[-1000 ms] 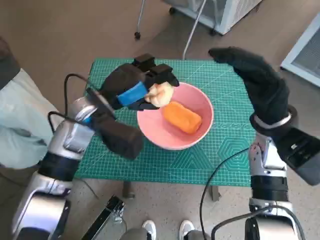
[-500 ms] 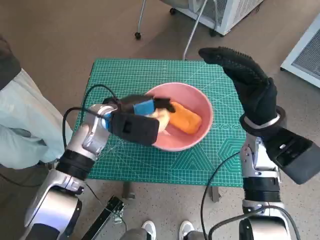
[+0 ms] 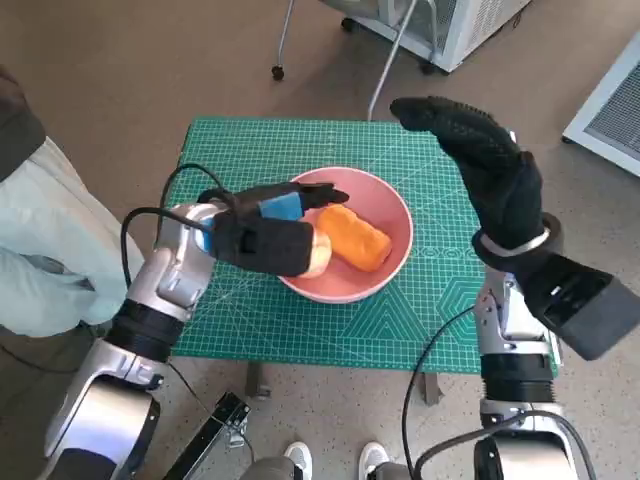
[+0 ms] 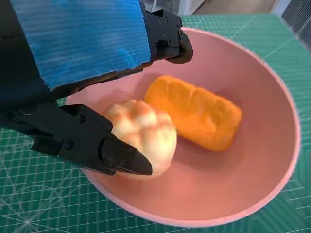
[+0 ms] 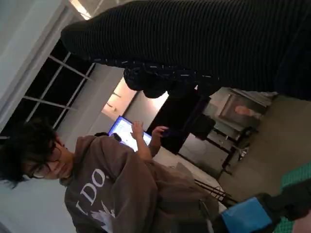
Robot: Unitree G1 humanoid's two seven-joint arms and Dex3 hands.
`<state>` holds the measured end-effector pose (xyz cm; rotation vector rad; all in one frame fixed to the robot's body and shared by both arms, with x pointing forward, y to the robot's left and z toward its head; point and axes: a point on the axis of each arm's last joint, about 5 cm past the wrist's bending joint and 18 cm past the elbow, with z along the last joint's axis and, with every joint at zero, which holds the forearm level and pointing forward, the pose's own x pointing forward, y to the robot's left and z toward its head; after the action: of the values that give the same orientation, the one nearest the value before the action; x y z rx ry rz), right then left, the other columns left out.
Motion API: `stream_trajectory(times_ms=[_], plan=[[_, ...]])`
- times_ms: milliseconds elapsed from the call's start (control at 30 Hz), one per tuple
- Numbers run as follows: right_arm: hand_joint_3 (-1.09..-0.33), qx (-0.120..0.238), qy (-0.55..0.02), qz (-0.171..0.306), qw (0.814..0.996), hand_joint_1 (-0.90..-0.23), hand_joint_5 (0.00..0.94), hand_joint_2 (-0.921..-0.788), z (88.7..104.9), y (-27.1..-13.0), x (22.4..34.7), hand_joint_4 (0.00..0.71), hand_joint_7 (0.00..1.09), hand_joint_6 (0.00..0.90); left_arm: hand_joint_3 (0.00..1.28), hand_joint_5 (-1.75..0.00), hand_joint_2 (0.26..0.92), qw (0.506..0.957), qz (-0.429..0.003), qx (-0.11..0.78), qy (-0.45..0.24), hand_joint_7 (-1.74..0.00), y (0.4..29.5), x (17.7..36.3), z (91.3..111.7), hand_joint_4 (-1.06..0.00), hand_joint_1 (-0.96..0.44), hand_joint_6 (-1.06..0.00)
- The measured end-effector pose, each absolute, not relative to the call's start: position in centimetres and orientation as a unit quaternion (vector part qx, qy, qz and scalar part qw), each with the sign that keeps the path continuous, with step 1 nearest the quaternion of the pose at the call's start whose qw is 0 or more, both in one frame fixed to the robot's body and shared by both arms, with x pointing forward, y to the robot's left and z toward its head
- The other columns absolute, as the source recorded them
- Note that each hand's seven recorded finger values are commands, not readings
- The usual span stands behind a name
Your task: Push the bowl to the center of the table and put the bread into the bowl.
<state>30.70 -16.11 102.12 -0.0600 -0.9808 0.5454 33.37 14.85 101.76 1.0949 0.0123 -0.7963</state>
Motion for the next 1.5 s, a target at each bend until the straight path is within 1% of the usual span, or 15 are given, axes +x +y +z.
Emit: stream_trajectory(times_ms=[33, 67, 100, 133, 200, 267, 333, 433, 500, 600, 667, 767, 1067, 1333, 1500], plan=[[-0.809, -0.028, -0.465, 0.259, 0.846, -0.701, 0.537, -0.921, 102.1, -16.1, 30.7, -0.001, 0.75, -0.001, 0.04, -0.05, 0.854, 0.784, -0.364, 0.503, -0.003, -0.47, 15.0, 33.3, 101.8, -0.17, -0.19, -0.17], [-0.81, -0.027, -0.465, 0.259, 0.846, -0.701, 0.54, -0.921, 102.1, -16.1, 30.7, -0.001, 0.75, -0.001, 0.04, -0.07, 0.873, 0.789, -0.356, 0.5, -0.013, -0.5, 15.2, 33.2, 101.9, -0.24, -0.22, -0.23], [-0.81, -0.026, -0.465, 0.259, 0.846, -0.701, 0.541, -0.921, 102.1, -16.0, 30.7, -0.001, 0.75, -0.001, 0.04, -0.07, 0.882, 0.795, -0.347, 0.497, -0.028, -0.51, 15.4, 33.0, 102.0, -0.28, -0.22, -0.25], [-0.81, -0.025, -0.465, 0.259, 0.846, -0.698, 0.543, -0.921, 102.1, -15.9, 30.7, -0.001, 0.75, -0.001, 0.05, -0.11, 0.896, 0.802, -0.336, 0.492, -0.046, -0.55, 15.7, 32.8, 102.1, -0.38, -0.25, -0.32], [-0.814, -0.022, -0.466, 0.257, 0.846, -0.692, 0.546, -0.921, 102.1, -15.8, 30.7, -0.001, 0.76, -0.001, 0.07, -0.17, 0.911, 0.817, -0.309, 0.478, -0.089, -0.61, 16.2, 32.4, 102.2, -0.54, -0.29, -0.42], [-0.817, -0.019, -0.467, 0.256, 0.846, -0.689, 0.548, -0.921, 102.2, -15.6, 30.8, -0.001, 0.77, -0.001, 0.09, -0.21, 0.916, 0.836, -0.275, 0.453, -0.141, -0.64, 16.7, 31.9, 102.3, -0.63, -0.31, -0.48], [-0.818, -0.015, -0.468, 0.255, 0.846, -0.687, 0.548, -0.921, 102.2, -15.4, 30.8, -0.001, 0.79, -0.001, 0.11, -0.23, 0.918, 0.855, -0.238, 0.418, -0.195, -0.66, 17.1, 31.2, 102.3, -0.67, -0.33, -0.51], [-0.82, -0.009, -0.469, 0.254, 0.846, -0.685, 0.548, -0.921, 102.2, -15.0, 30.8, -0.001, 0.8, -0.001, 0.14, -0.24, 0.92, 0.878, -0.181, 0.353, -0.27, -0.66, 17.5, 30.2, 102.2, -0.67, -0.37, -0.51], [-0.82, -0.006, -0.469, 0.253, 0.846, -0.687, 0.549, -0.921, 102.2, -14.8, 30.8, -0.001, 0.81, -0.001, 0.17, -0.22, 0.921, 0.884, -0.157, 0.317, -0.304, -0.64, 17.5, 29.6, 102.2, -0.63, -0.4, -0.47], [-0.821, -0.002, -0.469, 0.254, 0.846, -0.689, 0.55, -0.921, 102.2, -14.3, 30.9, -0.001, 0.81, -0.001, 0.24, -0.19, 0.921, 0.893, -0.128, 0.263, -0.342, -0.61, 17.5, 28.8, 102.2, -0.54, -0.44, -0.38], [-0.824, 0.0, -0.47, 0.254, 0.845, -0.689, 0.55, -0.921, 102.2, -14.0, 30.9, -0.001, 0.81, -0.001, 0.28, -0.16, 0.921, 0.897, -0.118, 0.228, -0.36, -0.61, 17.5, 28.2, 102.2, -0.48, -0.45, -0.3], [-0.831, 0.0, -0.472, 0.254, 0.844, -0.688, 0.549, -0.921, 102.4, -13.4, 31.0, -0.001, 0.82, -0.001, 0.32, -0.14, 0.921, 0.896, -0.11, 0.195, -0.382, -0.61, 17.5, 27.2, 102.4, -0.42, -0.45, -0.23], [-0.841, 0.004, -0.471, 0.251, 0.845, -0.687, 0.548, -0.921, 102.4, -12.6, 31.1, -0.001, 0.82, -0.001, 0.38, -0.09, 0.921, 0.887, -0.093, 0.185, -0.413, -0.58, 18.5, 25.4, 103.1, -0.33, -0.5, -0.11], [-0.842, 0.001, -0.476, 0.252, 0.843, -0.69, 0.549, -0.921, 102.4, -12.3, 31.0, -0.001, 0.8, -0.001, 0.38, -0.02, 0.921, 0.895, -0.075, 0.191, -0.396, -0.4, 19.6, 24.2, 101.8, -0.31, -0.53, -0.15], [-0.837, 0.007, -0.47, 0.253, 0.845, -0.689, 0.511, -0.921, 102.0, -12.4, 31.2, -0.001, 0.76, -0.001, 0.38, 0.0, 0.921, 0.901, -0.063, 0.19, -0.385, -0.31, 19.8, 23.8, 100.9, -0.29, -0.54, -0.2]])
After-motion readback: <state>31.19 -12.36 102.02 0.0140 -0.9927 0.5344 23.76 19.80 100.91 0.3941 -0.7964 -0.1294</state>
